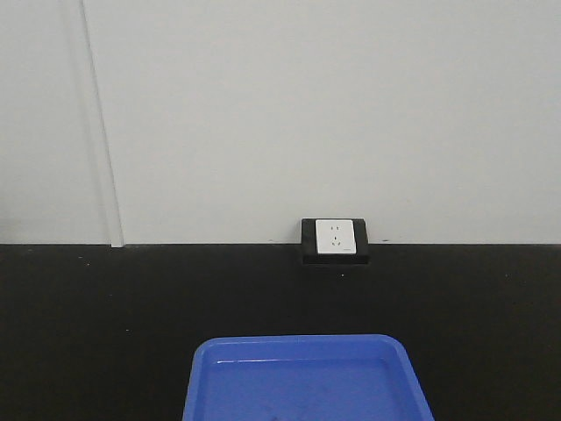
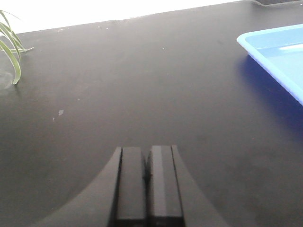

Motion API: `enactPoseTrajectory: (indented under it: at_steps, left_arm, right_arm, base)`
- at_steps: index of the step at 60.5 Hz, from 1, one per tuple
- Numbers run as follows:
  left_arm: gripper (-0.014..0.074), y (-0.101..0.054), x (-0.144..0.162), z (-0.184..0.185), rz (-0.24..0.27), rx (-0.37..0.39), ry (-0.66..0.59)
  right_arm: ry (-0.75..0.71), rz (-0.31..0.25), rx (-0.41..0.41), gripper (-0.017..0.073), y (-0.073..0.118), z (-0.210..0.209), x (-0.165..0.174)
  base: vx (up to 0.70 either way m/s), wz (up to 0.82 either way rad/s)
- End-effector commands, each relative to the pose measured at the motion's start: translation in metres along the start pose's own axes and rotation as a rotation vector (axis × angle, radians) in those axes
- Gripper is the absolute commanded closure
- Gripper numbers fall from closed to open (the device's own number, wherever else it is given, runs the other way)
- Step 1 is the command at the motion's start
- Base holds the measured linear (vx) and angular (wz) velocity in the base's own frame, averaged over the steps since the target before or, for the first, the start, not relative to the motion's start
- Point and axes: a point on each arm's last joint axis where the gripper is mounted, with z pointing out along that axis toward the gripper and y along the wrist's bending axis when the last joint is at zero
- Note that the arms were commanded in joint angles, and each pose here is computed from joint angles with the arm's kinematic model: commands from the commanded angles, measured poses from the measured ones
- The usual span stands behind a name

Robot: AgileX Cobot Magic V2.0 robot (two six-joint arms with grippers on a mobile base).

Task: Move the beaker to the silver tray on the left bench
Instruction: 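Lift the beaker out of the blue tray with the right gripper, then drive the base to the bench with the silver tray, holding the beaker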

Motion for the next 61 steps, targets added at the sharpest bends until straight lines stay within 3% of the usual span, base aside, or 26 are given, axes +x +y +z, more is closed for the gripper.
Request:
enactPoseTrajectory:
  at_steps: [1, 61]
  left_arm:
    - [0.0592, -0.0008, -0.0008, 0.0016, -0.002, 0.008, -0.063]
    - [0.0592, -0.0008, -0.0008, 0.0016, -0.002, 0.008, -0.063]
  right_arm:
    - [-0.091, -0.022, -0.018, 0.0573, 0.0019, -0.0021, -0.0159]
    - [-0.091, -0.022, -0.018, 0.0570, 0.0019, -0.0021, -0.0159]
  base:
    - [0.00, 0.00]
    - [-0.07, -0.01]
